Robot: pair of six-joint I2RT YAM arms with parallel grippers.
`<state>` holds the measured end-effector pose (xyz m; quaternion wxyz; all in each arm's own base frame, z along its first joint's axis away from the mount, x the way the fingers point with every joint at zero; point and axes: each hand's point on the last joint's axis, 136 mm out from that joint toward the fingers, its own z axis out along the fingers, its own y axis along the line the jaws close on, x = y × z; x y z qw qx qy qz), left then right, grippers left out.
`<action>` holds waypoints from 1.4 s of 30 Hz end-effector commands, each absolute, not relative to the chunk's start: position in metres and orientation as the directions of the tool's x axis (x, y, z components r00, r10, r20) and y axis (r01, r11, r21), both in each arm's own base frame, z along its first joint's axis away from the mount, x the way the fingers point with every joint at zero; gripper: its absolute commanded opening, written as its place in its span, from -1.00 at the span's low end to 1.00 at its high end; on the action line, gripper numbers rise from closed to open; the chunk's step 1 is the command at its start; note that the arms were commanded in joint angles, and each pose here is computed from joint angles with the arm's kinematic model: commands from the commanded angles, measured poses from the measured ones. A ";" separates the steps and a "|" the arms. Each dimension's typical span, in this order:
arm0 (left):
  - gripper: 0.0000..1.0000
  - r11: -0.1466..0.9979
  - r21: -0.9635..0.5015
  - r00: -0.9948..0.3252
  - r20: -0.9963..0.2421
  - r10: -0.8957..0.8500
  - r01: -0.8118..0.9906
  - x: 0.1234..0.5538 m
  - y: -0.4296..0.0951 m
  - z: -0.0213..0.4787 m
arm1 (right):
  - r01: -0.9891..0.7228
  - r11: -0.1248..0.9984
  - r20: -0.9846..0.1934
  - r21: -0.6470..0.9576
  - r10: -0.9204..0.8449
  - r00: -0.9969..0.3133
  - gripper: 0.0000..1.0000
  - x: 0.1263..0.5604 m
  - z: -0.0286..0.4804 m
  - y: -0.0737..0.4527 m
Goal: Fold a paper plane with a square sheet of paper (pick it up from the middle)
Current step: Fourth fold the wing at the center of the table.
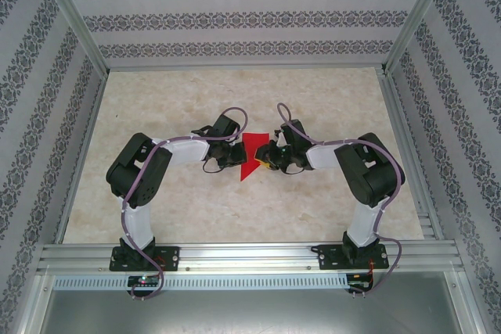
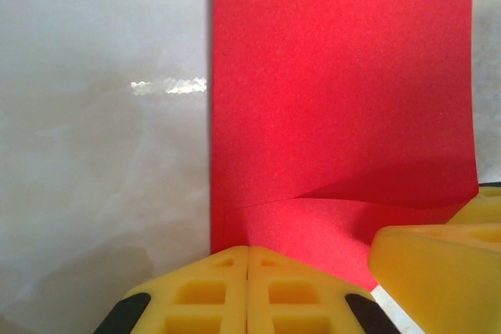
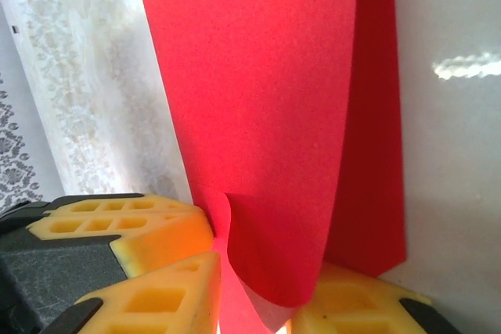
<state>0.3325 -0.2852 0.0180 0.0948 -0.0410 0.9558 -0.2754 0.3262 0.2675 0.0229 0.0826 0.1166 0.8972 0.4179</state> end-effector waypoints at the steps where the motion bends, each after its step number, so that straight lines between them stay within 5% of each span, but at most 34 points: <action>1: -0.83 0.907 -0.415 -0.987 -0.101 -0.123 -0.070 0.320 -0.257 -0.012 | 0.111 0.622 -0.108 0.775 0.303 -0.947 -0.53 0.340 0.019 0.256; 14: -0.37 0.862 -0.505 -0.969 -0.229 -0.089 0.040 0.325 -0.266 0.058 | 0.116 0.601 -0.168 0.791 0.396 -0.903 -0.98 0.345 0.048 0.246; 25: 0.29 0.732 -0.551 -0.845 -0.532 0.062 0.400 0.309 -0.282 0.134 | 0.291 0.708 -0.266 0.643 0.564 -0.782 -0.99 0.312 0.086 0.209; 42: 0.27 0.557 -0.257 -0.501 -0.795 0.343 0.790 0.287 -0.322 0.111 | 0.391 0.637 -0.149 0.664 0.626 -0.766 -0.91 0.318 0.075 0.234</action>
